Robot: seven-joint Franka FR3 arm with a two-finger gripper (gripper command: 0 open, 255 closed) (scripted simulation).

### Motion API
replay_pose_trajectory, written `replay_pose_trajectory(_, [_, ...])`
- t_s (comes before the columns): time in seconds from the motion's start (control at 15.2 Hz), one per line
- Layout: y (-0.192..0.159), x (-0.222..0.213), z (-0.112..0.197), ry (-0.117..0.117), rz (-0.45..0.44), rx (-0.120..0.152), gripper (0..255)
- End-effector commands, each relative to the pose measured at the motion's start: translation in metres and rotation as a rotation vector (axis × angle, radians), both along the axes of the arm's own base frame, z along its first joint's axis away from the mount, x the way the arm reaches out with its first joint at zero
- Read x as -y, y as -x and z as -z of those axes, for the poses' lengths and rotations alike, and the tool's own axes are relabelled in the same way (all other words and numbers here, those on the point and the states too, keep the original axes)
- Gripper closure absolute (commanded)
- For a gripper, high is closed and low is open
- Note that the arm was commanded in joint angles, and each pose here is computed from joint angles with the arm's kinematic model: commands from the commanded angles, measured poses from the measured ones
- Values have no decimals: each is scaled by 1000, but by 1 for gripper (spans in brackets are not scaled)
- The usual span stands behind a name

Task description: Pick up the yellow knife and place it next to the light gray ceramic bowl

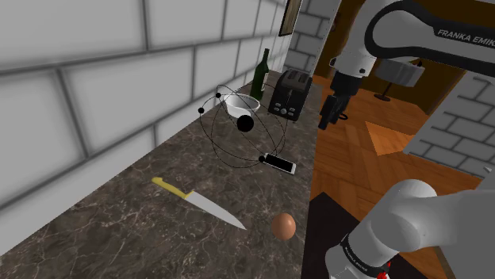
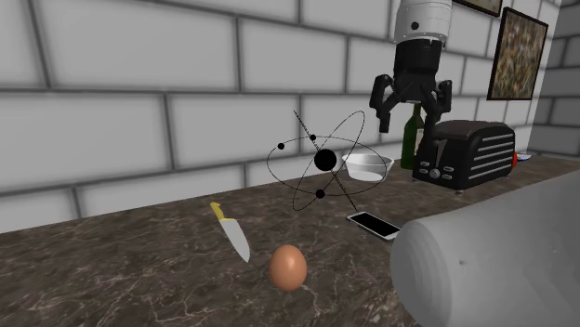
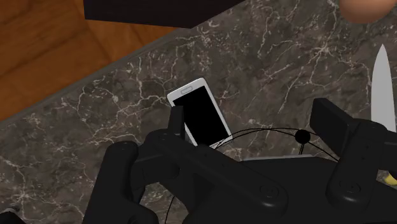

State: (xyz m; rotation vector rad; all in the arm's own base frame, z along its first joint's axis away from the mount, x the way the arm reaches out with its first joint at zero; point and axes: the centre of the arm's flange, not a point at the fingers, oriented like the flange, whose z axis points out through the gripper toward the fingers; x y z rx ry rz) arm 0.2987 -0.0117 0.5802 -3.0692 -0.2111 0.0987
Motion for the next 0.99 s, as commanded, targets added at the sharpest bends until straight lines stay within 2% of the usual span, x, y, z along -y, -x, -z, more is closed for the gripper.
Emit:
replay_pose_trajectory(0.0, [0,0,0,0,0,0,0])
replay_pose_trajectory(0.92, [-73,-152,75,2,-120,27,0])
